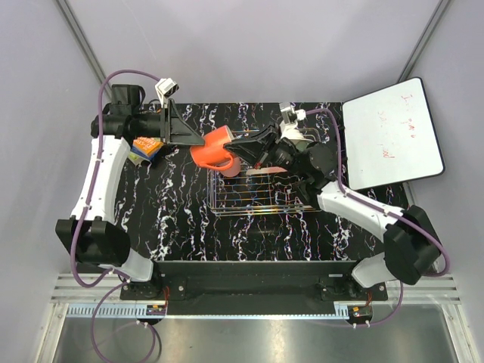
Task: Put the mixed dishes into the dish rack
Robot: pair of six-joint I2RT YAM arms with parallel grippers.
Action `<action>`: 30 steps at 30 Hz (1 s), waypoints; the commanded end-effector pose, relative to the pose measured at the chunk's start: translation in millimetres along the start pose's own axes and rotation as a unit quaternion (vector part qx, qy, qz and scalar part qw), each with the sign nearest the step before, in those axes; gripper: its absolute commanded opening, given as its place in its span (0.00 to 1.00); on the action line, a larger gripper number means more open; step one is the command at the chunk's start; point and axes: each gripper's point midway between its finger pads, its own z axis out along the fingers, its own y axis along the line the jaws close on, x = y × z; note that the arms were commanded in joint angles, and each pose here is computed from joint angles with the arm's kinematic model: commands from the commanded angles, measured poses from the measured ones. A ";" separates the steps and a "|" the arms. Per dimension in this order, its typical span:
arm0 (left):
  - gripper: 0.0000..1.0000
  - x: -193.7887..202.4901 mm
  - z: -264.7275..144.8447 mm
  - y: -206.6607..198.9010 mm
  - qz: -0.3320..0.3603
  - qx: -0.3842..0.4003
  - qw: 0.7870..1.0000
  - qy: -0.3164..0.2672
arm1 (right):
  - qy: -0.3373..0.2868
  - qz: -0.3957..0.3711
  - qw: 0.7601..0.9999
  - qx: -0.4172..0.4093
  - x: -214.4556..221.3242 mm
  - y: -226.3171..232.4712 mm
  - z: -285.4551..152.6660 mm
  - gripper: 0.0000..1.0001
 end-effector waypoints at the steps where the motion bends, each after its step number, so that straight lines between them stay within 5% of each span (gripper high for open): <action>1: 0.99 -2.3 -4.2 -34.9 -0.009 0.081 0.996 0.023 | -0.105 -0.006 0.993 -0.051 -51.3 13.1 -1.9 0.00; 15: 0.99 -9.3 -1.4 -10.3 -0.025 0.037 0.999 0.009 | -0.137 0.078 0.981 -0.112 -61.0 -0.2 5.9 0.00; 30: 0.99 -14.7 -1.6 19.0 -0.060 -0.011 0.998 -0.013 | -0.134 0.070 0.982 -0.116 -64.8 -0.9 5.9 0.00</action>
